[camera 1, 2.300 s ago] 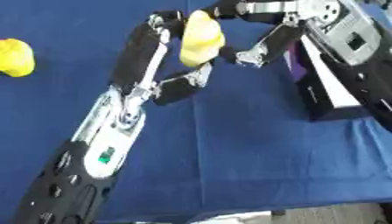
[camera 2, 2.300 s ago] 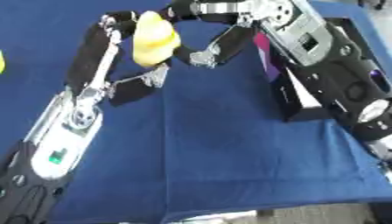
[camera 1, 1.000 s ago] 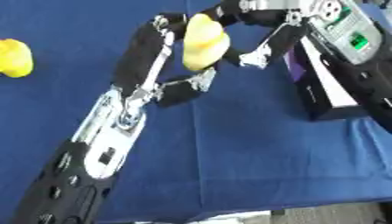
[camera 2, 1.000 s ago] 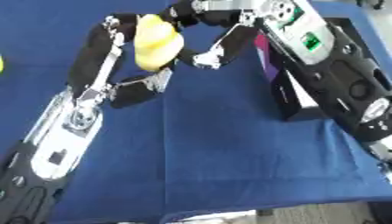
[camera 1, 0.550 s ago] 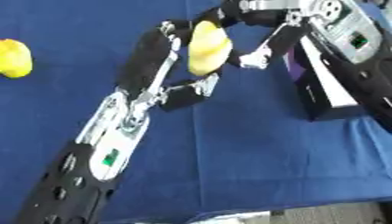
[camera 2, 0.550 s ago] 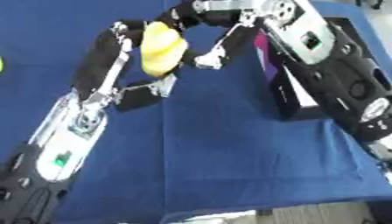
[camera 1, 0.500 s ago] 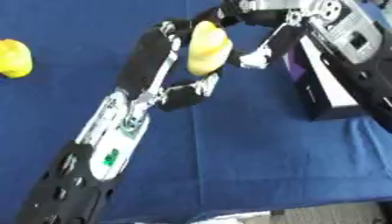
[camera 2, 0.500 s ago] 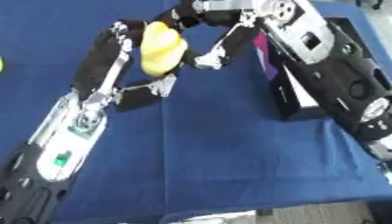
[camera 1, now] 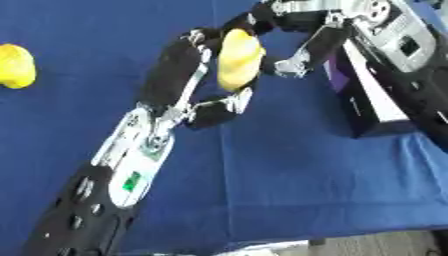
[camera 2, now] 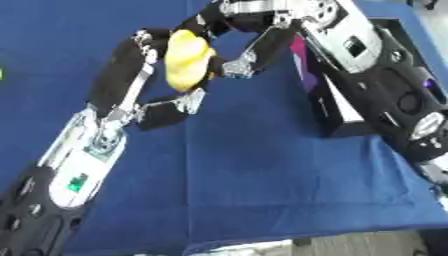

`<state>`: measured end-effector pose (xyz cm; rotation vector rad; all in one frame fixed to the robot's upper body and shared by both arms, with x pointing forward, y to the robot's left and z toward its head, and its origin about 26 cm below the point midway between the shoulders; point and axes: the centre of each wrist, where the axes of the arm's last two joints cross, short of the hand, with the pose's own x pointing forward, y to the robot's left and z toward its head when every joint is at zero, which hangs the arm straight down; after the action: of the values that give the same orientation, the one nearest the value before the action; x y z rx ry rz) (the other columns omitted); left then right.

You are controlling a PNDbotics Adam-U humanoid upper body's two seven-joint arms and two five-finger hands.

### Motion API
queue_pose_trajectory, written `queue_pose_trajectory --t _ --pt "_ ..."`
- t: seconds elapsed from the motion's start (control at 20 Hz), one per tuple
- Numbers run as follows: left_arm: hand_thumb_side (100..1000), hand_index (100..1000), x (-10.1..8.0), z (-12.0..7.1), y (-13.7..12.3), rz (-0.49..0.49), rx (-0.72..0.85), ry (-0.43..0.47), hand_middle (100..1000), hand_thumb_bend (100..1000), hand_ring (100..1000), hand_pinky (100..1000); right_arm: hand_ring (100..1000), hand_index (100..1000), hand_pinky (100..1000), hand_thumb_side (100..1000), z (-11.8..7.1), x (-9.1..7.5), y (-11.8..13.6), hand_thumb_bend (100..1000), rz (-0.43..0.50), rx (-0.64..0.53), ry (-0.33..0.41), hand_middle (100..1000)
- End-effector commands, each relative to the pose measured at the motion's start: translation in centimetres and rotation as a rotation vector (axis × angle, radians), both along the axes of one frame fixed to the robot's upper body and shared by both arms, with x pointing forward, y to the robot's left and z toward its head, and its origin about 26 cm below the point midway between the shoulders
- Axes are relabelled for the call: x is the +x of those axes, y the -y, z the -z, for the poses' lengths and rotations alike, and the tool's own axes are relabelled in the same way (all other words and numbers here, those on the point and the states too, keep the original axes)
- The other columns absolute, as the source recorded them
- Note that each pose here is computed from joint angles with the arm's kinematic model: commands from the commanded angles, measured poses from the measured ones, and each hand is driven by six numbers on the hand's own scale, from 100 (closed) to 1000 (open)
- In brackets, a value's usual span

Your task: Pick up the objects with one hand, pass them to the other hand, and then place them into the box on the other side of the table.

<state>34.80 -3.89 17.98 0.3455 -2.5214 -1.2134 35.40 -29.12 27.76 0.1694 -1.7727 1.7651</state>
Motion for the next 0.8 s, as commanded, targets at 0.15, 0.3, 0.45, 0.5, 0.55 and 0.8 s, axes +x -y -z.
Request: queue_pose_trajectory --t 0.15,0.3,0.45,0.5,0.55,0.8 --pt "324 629 -0.84 -0.39 1.96 -0.014 -0.026 0.016 513 244 550 720 1000 564 735 316 -0.39 -1.08 -2.54 100 -0.112 0.015 0.002 490" --pt "374 650 -0.71 -0.29 1.89 -0.061 -0.056 0.022 522 338 554 721 1000 552 724 311 -0.41 -1.07 -2.4 100 -0.108 0.018 0.001 481" --pt "423 669 -0.7 -0.4 1.85 -0.097 -0.102 0.032 535 432 562 722 1000 543 717 313 -0.45 -1.07 -2.27 100 -0.105 0.021 0.002 475" --pt "439 677 -0.7 -0.45 1.82 -0.107 -0.119 0.037 540 465 566 722 1000 539 716 313 -0.45 -1.07 -2.24 100 -0.105 0.021 0.002 473" --pt "457 686 -0.7 -0.48 1.81 -0.116 -0.134 0.041 548 490 573 723 1000 537 714 312 -0.44 -1.08 -2.23 100 -0.106 0.021 0.003 471" --pt "527 742 -0.68 -0.49 1.78 -0.136 -0.19 0.062 595 567 607 732 1000 537 716 308 -0.4 -1.13 -2.23 100 -0.115 0.024 0.006 472"
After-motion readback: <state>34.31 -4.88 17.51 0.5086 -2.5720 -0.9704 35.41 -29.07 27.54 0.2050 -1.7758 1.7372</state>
